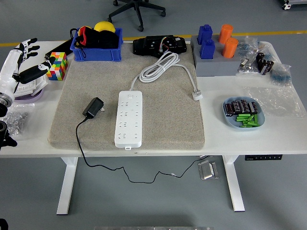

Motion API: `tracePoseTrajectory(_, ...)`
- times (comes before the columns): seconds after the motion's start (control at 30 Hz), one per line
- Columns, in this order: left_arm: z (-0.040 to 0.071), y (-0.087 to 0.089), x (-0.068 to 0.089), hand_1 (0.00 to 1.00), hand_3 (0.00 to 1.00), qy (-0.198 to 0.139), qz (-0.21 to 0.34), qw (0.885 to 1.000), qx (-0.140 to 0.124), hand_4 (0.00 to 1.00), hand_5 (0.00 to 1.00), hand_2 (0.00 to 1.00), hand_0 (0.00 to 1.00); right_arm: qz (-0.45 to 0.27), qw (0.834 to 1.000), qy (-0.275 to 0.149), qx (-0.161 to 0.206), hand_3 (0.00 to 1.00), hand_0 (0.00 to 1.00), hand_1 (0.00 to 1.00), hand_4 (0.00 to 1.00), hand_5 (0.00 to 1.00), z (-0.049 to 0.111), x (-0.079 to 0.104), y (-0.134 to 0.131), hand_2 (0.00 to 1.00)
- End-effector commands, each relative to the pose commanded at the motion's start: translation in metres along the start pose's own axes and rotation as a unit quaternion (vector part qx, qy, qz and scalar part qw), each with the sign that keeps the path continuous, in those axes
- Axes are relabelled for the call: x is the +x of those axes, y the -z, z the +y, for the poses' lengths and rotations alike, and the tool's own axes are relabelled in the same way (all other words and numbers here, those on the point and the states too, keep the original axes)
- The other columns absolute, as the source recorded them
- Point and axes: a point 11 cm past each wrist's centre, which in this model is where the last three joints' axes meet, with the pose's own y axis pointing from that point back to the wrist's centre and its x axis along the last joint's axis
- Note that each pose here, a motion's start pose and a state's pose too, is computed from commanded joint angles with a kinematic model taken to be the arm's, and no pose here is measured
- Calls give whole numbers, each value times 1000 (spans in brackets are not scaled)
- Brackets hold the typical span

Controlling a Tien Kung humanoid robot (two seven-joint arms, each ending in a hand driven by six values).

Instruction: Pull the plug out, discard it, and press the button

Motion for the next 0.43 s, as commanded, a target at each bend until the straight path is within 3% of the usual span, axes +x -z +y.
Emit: tracePoseTrajectory(0.43, -1, -2, -2, 829, 900, 3, 0, 1000, -2, 757, 369, 859, 898, -4, 1000, 2, 1, 713, 767, 729, 883, 658, 0, -2, 1, 724)
